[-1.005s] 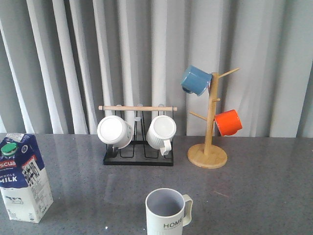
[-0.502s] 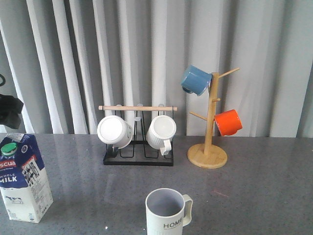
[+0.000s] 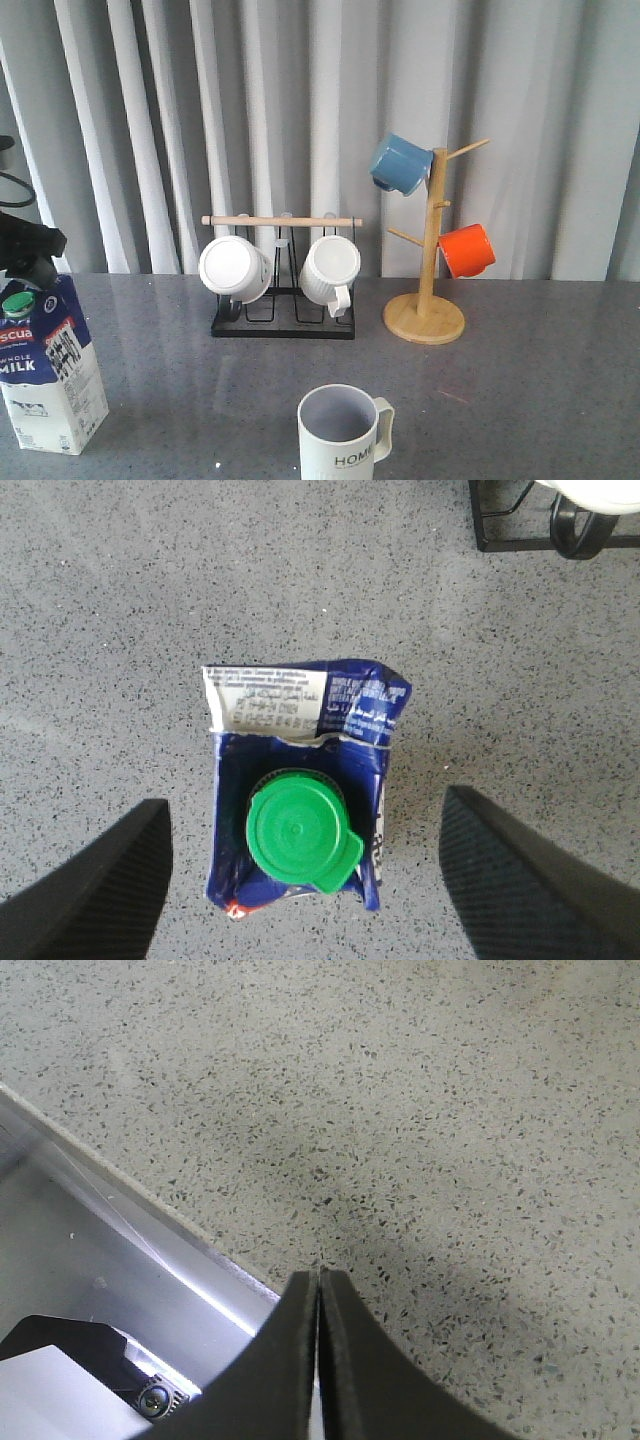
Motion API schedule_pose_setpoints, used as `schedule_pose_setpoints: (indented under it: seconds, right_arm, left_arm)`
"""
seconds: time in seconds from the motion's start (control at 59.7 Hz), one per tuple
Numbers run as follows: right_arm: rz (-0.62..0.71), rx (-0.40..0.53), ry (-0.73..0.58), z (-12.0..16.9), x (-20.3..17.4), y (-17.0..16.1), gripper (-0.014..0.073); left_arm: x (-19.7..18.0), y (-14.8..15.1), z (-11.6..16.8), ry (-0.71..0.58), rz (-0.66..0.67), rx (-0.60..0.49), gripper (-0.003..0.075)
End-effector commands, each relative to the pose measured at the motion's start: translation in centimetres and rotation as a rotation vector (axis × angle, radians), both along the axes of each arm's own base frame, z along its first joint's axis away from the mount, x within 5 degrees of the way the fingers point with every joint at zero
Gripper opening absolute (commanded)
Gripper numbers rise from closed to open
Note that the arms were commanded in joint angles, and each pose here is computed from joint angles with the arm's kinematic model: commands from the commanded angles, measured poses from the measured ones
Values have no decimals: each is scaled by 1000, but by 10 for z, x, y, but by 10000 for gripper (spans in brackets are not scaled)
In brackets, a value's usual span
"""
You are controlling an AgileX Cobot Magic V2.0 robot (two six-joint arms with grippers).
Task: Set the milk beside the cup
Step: 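Lower the left gripper over the milk carton top and grasp it, then lift the milk carton with the left gripper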
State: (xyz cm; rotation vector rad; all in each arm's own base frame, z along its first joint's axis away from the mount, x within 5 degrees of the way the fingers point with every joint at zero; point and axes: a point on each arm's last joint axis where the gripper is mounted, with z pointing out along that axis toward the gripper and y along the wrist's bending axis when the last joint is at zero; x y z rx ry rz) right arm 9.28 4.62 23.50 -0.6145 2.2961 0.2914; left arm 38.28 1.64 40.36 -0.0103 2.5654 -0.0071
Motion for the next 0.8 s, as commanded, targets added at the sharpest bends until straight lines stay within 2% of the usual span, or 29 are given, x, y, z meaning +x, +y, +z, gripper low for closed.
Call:
schedule_pose_setpoints:
  seconds: [0.0,0.435,0.569,0.653,0.787]
  right_arm:
    - [-17,25,-64,11,6,1,-4]
    - [-17,25,-64,11,6,1,-4]
    - [-18,25,-67,11,6,1,-4]
    - [-19,26,-68,11,6,1,-4]
    - [-19,26,-70,11,6,1,-4]
  left_arm:
    - [-6,-1,19,-74,6,-5,538]
    - [5,1,-21,55,9,8,538]
    - [5,2,-25,66,13,23,537]
    - [6,4,-24,54,17,39,524]
    - [7,4,-23,40,17,43,458]
